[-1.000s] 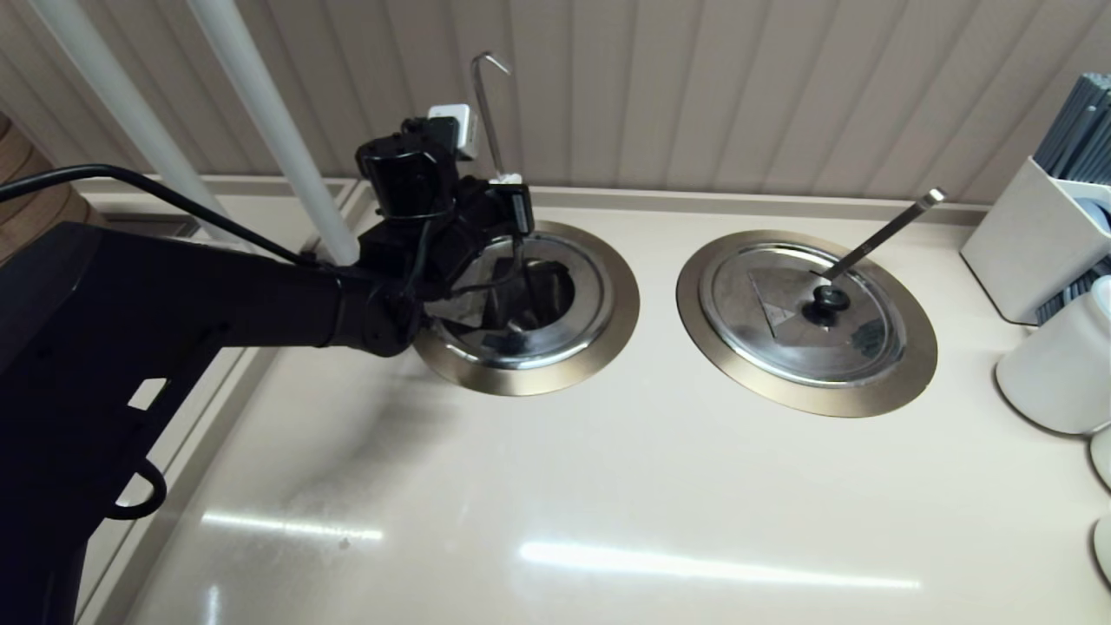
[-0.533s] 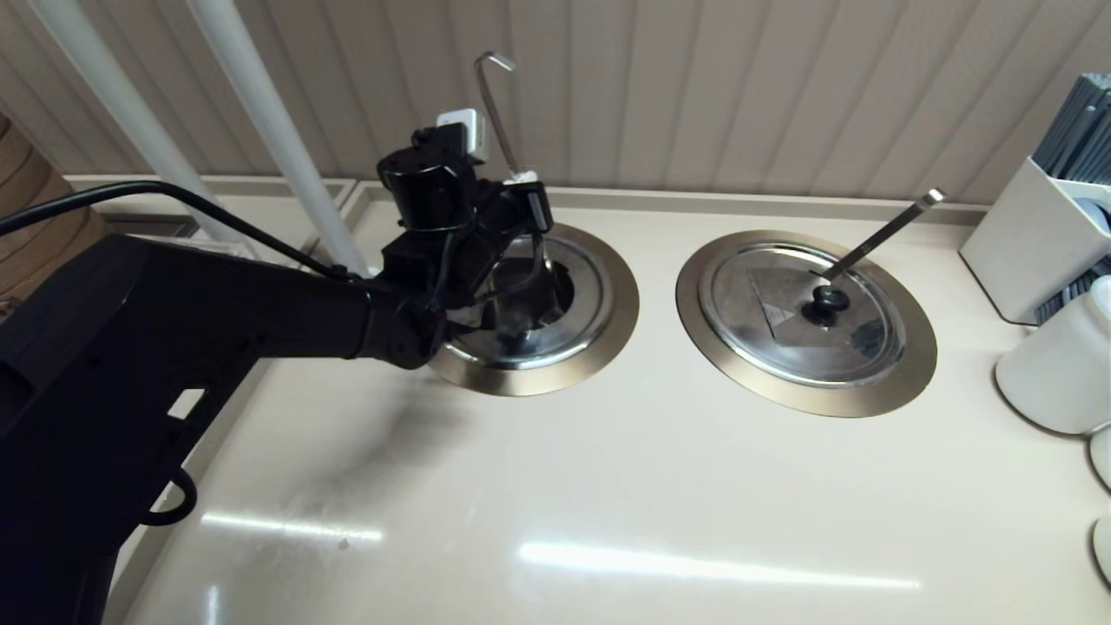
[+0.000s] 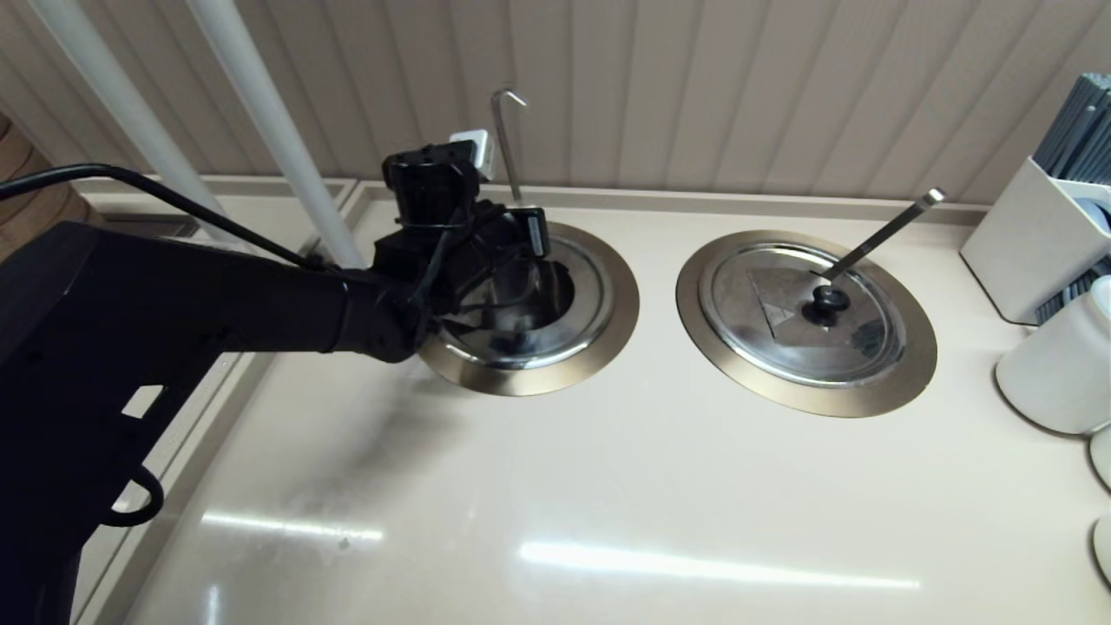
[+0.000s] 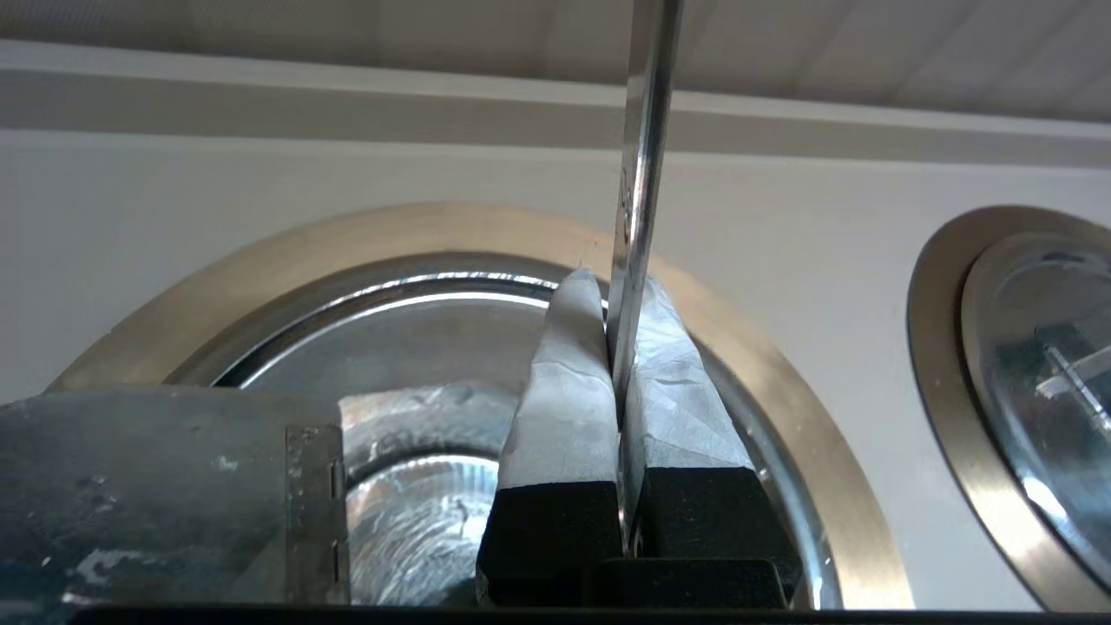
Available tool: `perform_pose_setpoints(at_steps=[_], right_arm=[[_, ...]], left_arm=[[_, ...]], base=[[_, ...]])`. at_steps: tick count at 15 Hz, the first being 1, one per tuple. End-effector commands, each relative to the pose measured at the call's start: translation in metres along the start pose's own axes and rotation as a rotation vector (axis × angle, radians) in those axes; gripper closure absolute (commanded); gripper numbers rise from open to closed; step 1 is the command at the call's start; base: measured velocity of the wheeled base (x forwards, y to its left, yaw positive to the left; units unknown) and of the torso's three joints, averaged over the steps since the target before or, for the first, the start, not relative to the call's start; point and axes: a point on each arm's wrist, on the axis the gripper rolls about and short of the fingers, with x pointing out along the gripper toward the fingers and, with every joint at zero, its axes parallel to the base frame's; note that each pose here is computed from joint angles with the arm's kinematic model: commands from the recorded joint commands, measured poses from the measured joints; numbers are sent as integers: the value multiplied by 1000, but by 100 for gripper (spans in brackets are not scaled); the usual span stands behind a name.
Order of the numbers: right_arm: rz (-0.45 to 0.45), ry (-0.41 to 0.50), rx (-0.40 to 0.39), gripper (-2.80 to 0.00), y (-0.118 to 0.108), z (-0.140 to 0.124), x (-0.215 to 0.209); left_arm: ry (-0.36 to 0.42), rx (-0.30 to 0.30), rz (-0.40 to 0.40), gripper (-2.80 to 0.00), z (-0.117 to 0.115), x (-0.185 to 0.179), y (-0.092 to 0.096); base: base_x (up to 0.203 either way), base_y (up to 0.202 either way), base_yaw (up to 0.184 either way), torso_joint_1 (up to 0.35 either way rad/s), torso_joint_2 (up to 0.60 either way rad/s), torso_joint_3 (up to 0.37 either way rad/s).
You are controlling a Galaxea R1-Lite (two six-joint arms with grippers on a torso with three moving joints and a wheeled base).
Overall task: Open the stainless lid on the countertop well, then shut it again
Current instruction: Stir with a spoon
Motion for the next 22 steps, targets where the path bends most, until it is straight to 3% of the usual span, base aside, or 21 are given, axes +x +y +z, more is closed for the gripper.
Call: perform_pose_setpoints(at_steps=[1, 3, 4, 6, 8, 10, 13, 19, 20, 22], right_arm=[[0, 4, 0, 0, 0, -1, 0], [1, 4, 0, 0, 0, -1, 0], [1, 4, 0, 0, 0, -1, 0], [0, 4, 0, 0, 0, -1, 0], [1, 4, 0, 0, 0, -1, 0], [0, 4, 0, 0, 0, -1, 0], [0, 4, 0, 0, 0, -1, 0], [0, 4, 0, 0, 0, -1, 0], [0, 4, 0, 0, 0, -1, 0], [0, 4, 0, 0, 0, -1, 0]], left_arm=[[17, 20, 18, 0, 8, -3, 6], [45, 141, 55, 0, 6, 0, 18], [46, 170, 84, 0, 3, 2, 22], [-11, 169, 130, 0, -1, 14, 23], [-130, 142, 161, 0, -2, 24, 20], [-125, 76, 126, 0, -6, 23, 8], [-56, 2, 25, 0, -11, 15, -4], [65, 22, 9, 0, 8, -3, 7], [75, 39, 18, 0, 6, -2, 10], [91, 163, 54, 0, -3, 3, 15]], base=[[0, 0, 0, 0, 0, 0], [0, 0, 0, 0, 0, 0], [0, 0, 0, 0, 0, 0], [0, 0, 0, 0, 0, 0], [0, 0, 0, 0, 0, 0], [0, 0, 0, 0, 0, 0], [0, 0, 0, 0, 0, 0], [0, 0, 0, 0, 0, 0], [0, 0, 0, 0, 0, 0], [0, 0, 0, 0, 0, 0]])
